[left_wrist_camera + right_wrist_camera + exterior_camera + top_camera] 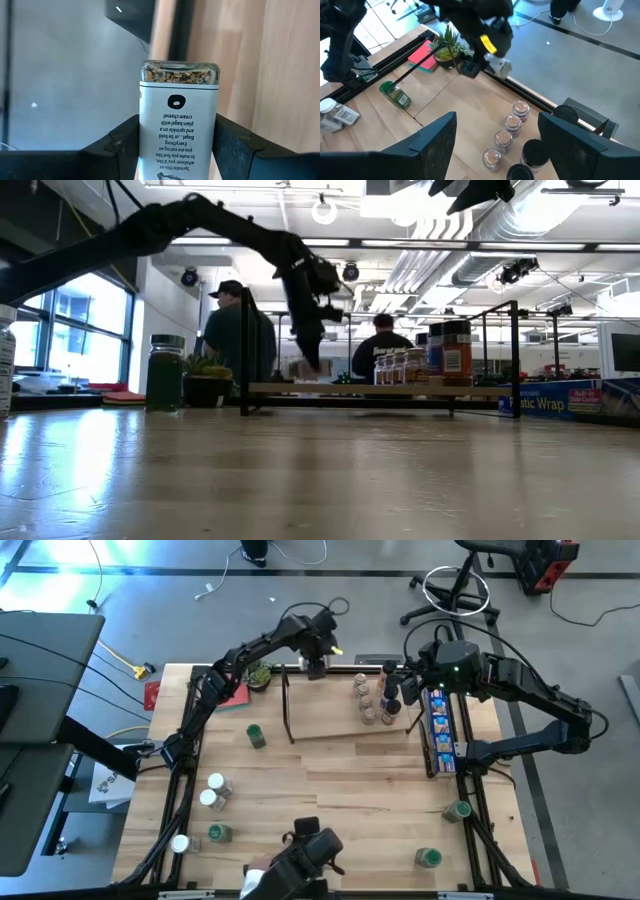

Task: Shelf spices
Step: Put the white seasoning bottle on the shelf

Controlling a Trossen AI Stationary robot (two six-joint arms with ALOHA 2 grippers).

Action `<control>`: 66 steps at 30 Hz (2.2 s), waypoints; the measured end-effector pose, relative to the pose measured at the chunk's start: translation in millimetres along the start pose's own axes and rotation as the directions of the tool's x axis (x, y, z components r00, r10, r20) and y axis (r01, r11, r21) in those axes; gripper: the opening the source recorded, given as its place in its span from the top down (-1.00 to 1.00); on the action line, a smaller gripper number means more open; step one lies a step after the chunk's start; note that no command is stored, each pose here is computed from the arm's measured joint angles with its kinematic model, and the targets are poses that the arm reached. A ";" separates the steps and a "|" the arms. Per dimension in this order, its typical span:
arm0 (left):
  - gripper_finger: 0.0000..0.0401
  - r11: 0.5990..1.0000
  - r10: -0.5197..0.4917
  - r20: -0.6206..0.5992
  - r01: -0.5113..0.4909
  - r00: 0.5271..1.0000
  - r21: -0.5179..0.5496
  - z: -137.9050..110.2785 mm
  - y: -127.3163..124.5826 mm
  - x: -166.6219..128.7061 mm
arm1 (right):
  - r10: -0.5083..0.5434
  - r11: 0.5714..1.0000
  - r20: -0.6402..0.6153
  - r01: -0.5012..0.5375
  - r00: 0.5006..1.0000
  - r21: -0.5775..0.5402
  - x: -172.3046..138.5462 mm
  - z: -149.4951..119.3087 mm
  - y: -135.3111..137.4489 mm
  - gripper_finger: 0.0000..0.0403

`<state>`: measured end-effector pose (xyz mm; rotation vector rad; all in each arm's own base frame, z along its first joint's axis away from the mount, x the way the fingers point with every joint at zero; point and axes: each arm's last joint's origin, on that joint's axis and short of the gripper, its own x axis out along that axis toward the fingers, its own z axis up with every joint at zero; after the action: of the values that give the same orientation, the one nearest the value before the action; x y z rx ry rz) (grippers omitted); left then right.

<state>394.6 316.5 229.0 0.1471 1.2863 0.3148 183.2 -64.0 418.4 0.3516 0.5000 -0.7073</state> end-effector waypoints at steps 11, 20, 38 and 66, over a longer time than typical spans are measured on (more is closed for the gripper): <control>0.04 0.953 -0.176 0.432 0.263 0.885 -0.150 17.5 -11.2 -119.0 | 0.000 0.998 0.000 0.000 1.000 -0.066 0.0 0.0 0.0 -0.37; 0.04 0.809 -0.531 0.387 0.586 0.754 -0.031 33.5 -117.2 -186.0 | 0.001 0.966 0.003 0.000 1.000 -0.258 0.0 0.3 0.1 -0.37; -0.03 0.869 -0.484 -0.297 0.413 0.823 -0.274 -24.9 -339.6 -79.9 | 0.059 0.912 -0.030 -0.066 0.998 -0.404 0.0 -1.1 1.6 -0.37; -0.27 0.830 -0.319 -0.096 0.229 0.943 -0.508 -51.7 -344.7 -136.2 | 0.043 0.992 -0.093 -0.054 0.995 -0.114 -5.7 -12.8 9.1 -0.37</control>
<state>362.7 -56.1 242.5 -0.5123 1.3422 0.4030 181.7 -48.6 412.2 0.2861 0.6135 -0.6140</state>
